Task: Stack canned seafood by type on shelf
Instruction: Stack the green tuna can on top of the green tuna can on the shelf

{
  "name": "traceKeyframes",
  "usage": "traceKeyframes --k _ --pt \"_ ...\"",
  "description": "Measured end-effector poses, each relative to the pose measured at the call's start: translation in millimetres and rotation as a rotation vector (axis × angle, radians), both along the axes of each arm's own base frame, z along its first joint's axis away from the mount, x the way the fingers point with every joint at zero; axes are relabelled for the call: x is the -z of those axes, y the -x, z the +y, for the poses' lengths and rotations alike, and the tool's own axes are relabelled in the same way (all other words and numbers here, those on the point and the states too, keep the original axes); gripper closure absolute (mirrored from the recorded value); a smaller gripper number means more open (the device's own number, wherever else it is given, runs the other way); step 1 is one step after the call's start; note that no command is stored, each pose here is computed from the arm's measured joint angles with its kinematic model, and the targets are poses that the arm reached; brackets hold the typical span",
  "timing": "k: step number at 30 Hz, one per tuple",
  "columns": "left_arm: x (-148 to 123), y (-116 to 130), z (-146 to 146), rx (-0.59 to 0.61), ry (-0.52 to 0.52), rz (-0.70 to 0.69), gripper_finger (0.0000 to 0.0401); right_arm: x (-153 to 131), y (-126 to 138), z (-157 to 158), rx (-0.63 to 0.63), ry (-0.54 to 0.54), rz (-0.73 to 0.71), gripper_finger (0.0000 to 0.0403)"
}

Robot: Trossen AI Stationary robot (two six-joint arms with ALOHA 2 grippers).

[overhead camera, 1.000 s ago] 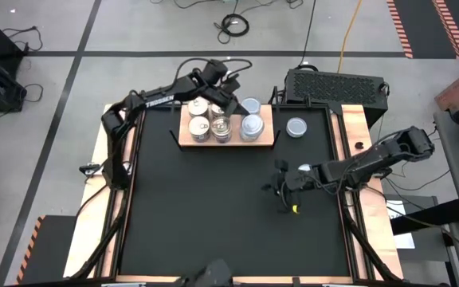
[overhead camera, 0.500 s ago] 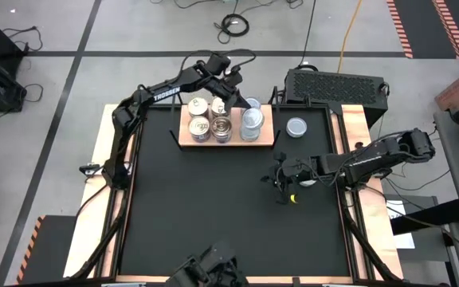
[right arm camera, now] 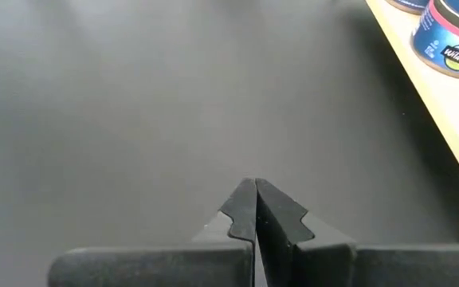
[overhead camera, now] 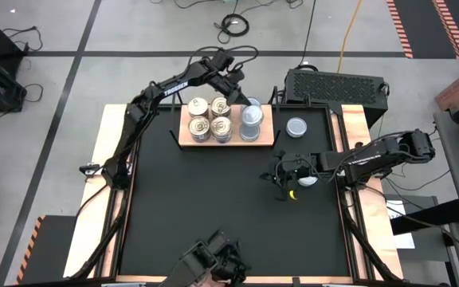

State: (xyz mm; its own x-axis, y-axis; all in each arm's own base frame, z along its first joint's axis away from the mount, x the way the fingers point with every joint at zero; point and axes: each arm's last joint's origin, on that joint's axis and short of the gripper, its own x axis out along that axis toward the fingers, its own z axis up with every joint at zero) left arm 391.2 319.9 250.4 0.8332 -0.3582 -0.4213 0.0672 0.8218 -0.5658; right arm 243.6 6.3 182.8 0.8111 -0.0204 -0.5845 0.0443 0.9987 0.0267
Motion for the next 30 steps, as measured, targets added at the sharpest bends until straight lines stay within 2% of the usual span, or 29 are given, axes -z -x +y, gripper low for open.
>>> traceKeyframes --k 6,14,30 --pt "4.7 -3.0 -11.4 0.044 -0.005 0.039 0.0401 0.0 0.0 0.0 0.0 0.0 0.0 0.0403" --pt "6.6 -11.1 -20.3 0.054 -0.14 0.06 0.0401 0.1 0.0 0.1 0.0 -0.001 0.001 0.0403" --pt "28.3 -12.3 -16.4 0.047 -0.101 0.123 0.0401 0.3 0.1 0.1 0.002 -0.003 0.003 0.0403"
